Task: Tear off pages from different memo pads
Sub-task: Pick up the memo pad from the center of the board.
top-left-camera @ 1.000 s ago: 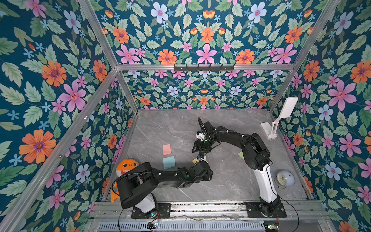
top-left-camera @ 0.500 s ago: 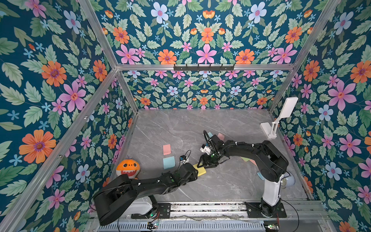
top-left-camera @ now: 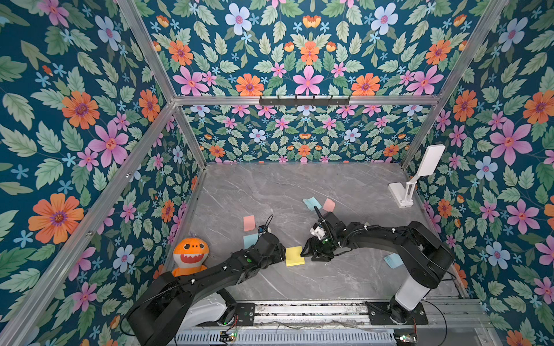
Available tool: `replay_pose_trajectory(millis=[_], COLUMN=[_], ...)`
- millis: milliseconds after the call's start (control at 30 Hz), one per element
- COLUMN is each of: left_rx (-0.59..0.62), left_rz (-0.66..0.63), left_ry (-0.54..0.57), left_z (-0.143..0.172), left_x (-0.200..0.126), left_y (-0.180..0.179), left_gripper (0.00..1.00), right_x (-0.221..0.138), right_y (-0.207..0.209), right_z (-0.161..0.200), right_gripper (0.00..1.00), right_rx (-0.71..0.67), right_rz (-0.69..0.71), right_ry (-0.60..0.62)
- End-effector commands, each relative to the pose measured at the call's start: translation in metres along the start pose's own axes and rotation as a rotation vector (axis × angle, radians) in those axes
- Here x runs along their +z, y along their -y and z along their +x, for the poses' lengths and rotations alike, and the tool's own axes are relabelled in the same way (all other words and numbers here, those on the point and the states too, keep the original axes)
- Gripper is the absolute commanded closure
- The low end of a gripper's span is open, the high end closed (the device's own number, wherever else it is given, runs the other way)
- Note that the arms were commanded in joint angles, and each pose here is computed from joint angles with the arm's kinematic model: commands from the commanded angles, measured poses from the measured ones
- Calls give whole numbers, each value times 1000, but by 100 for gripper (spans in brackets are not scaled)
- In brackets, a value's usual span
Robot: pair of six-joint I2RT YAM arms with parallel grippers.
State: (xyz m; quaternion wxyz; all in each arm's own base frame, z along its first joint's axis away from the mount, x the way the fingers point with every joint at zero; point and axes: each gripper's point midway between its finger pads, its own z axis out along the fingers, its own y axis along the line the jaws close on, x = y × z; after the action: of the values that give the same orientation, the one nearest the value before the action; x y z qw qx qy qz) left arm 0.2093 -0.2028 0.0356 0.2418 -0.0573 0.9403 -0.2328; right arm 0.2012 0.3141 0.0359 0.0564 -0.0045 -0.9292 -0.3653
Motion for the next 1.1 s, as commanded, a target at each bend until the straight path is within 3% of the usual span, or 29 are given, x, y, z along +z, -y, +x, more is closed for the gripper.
replay_pose_trajectory(millis=[0, 433, 600, 1067], left_rx=[22, -33, -73, -49], left_rz=[44, 22, 47, 55], left_ry=[-31, -109, -67, -82], left_z=[6, 51, 47, 44], left_x=[9, 20, 17, 20], left_y=[9, -18, -19, -9], left_gripper=[39, 55, 64, 67], right_x=[5, 35, 27, 21], right_y=[13, 12, -1, -13], right_z=[-10, -1, 2, 7], right_gripper=[36, 68, 74, 91], right_rx=[113, 157, 104, 88], right_rz=[36, -53, -99, -145], right_ry=[76, 40, 49, 40])
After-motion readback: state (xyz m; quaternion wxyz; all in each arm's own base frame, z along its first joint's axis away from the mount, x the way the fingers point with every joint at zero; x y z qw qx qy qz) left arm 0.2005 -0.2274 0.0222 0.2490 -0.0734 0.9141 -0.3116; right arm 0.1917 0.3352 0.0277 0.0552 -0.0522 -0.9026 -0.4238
